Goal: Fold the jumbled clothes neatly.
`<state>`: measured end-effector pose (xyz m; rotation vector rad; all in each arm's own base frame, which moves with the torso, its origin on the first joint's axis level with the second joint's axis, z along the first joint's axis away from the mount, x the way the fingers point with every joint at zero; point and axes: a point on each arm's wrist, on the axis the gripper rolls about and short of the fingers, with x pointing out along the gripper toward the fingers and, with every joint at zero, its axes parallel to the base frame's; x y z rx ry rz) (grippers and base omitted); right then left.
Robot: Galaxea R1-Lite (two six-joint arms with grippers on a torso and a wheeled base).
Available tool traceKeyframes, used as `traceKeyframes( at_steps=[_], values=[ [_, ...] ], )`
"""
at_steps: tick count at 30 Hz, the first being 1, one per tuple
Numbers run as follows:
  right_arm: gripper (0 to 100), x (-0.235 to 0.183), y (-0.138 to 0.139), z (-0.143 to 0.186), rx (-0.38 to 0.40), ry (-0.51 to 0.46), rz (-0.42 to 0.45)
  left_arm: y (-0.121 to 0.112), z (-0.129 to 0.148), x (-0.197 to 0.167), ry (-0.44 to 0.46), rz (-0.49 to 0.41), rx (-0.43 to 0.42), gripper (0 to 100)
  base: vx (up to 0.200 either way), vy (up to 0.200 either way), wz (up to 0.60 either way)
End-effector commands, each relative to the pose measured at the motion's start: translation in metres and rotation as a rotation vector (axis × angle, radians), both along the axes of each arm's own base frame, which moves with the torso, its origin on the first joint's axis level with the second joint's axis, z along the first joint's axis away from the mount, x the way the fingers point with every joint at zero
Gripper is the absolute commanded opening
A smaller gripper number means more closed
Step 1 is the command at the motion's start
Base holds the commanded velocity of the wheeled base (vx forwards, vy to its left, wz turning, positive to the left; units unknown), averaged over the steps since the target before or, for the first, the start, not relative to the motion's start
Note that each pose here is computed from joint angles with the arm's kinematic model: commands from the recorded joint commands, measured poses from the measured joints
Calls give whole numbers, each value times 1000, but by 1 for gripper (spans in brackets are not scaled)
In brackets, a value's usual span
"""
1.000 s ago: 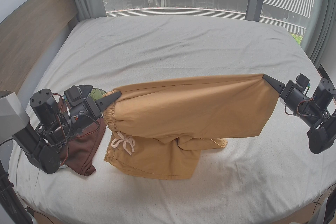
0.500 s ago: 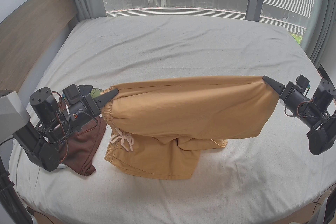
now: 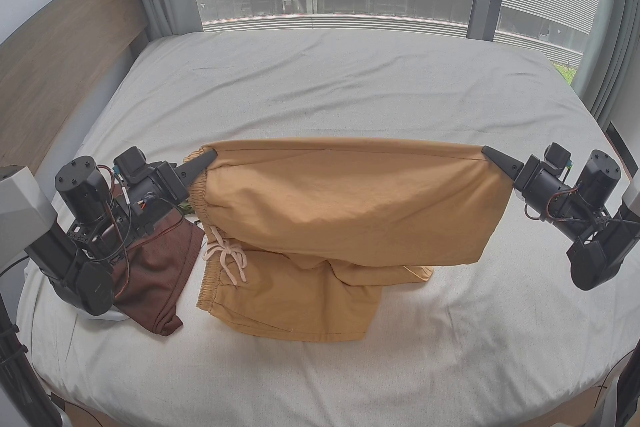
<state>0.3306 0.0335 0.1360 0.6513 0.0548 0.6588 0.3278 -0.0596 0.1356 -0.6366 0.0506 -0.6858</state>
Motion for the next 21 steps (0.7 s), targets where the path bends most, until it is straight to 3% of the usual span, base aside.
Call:
traceKeyframes(
  at_steps=[1,21],
  values=[
    [0,24,9,-18,-2,20,23,-2,-5,13,-4,21,-6,0,0,0,0],
    [0,83,7,-37,1,-34,9,-7,-28,74,-47,104,-43,0,0,0,0]
  ],
)
